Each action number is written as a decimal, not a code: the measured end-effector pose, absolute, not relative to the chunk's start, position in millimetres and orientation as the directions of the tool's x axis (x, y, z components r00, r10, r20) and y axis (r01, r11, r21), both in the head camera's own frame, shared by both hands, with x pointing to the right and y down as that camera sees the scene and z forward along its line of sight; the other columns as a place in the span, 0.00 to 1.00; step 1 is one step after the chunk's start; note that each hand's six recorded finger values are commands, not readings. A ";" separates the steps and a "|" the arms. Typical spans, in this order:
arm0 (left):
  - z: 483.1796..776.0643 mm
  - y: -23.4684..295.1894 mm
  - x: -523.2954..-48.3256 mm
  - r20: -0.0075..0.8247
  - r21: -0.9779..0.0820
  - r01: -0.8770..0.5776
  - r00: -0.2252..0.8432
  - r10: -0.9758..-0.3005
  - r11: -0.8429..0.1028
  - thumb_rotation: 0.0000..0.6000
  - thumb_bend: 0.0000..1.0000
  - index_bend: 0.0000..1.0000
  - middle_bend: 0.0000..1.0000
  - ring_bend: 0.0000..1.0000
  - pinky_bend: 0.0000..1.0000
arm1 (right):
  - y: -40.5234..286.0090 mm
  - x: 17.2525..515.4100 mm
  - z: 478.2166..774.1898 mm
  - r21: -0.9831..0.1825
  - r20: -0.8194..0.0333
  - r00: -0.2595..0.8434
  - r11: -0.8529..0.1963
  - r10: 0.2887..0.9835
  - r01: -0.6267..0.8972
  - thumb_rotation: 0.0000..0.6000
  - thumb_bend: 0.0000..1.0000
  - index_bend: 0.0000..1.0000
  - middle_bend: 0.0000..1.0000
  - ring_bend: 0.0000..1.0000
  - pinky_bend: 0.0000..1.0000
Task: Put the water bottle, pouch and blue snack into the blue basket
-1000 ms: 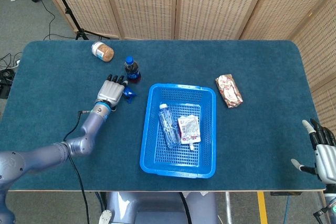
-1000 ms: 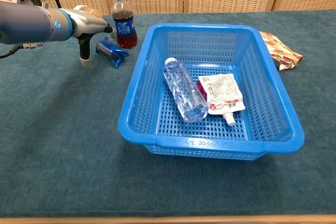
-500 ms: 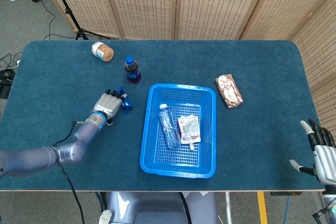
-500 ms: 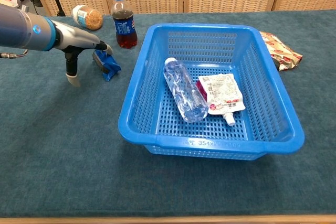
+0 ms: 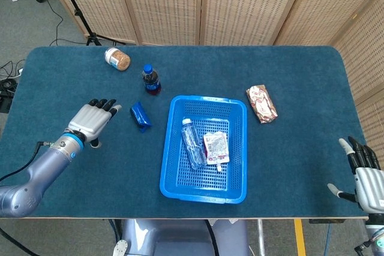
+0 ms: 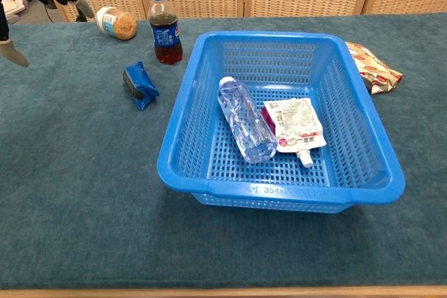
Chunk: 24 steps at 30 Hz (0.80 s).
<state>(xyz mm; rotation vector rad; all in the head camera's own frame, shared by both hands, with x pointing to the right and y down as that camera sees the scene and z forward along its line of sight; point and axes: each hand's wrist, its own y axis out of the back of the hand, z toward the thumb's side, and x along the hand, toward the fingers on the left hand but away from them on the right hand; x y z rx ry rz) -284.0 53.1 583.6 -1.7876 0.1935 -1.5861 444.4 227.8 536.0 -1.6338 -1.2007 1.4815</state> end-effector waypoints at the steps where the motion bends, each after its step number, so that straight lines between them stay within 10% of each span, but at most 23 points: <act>1: 586.9 52.8 -283.9 0.797 -0.603 0.343 0.233 -0.557 -0.720 1.00 0.18 0.01 0.00 0.02 0.11 | 228.0 444.4 536.2 -0.893 -0.413 -0.043 -0.395 0.910 0.214 1.00 0.16 0.01 0.00 0.00 0.00; 24: 698.5 26.7 -248.8 0.726 -0.672 0.502 0.305 -0.616 -0.544 1.00 0.16 0.01 0.00 0.00 0.11 | 226.4 456.9 547.2 -0.887 -0.436 -0.081 -0.412 0.896 0.210 1.00 0.16 0.01 0.00 0.00 0.00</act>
